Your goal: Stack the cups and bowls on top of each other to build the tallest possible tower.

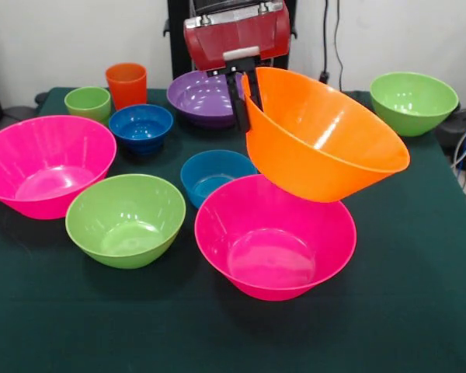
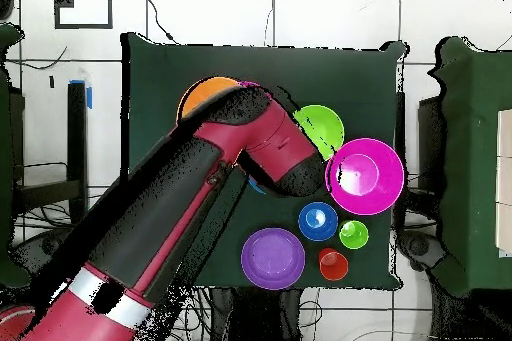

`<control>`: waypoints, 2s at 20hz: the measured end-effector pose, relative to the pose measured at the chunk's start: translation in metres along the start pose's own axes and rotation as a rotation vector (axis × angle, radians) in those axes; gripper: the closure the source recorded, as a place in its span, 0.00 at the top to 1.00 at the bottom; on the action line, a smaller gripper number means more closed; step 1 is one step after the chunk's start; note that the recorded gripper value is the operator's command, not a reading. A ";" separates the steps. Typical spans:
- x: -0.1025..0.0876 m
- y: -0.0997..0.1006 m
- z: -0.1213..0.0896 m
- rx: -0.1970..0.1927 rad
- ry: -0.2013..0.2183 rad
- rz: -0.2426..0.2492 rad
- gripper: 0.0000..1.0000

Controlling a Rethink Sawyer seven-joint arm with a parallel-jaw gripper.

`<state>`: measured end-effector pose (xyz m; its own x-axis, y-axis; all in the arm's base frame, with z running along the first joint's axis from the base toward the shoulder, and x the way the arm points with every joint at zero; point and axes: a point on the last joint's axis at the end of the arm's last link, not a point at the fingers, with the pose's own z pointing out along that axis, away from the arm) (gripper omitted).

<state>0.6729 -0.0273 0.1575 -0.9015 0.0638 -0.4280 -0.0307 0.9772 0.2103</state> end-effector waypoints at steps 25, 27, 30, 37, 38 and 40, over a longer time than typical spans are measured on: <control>0.013 -0.038 0.016 0.008 -0.008 0.085 0.00; 0.014 -0.036 0.021 0.000 -0.016 0.096 0.00; 0.014 -0.034 0.026 -0.011 -0.028 0.109 0.00; 0.013 -0.027 0.037 -0.040 -0.052 0.135 0.00; 0.012 -0.027 0.038 -0.043 -0.055 0.138 0.00; 0.011 -0.026 0.039 -0.048 -0.061 0.143 0.00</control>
<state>0.6806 -0.0444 0.1125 -0.8703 0.2154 -0.4428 0.0743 0.9464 0.3144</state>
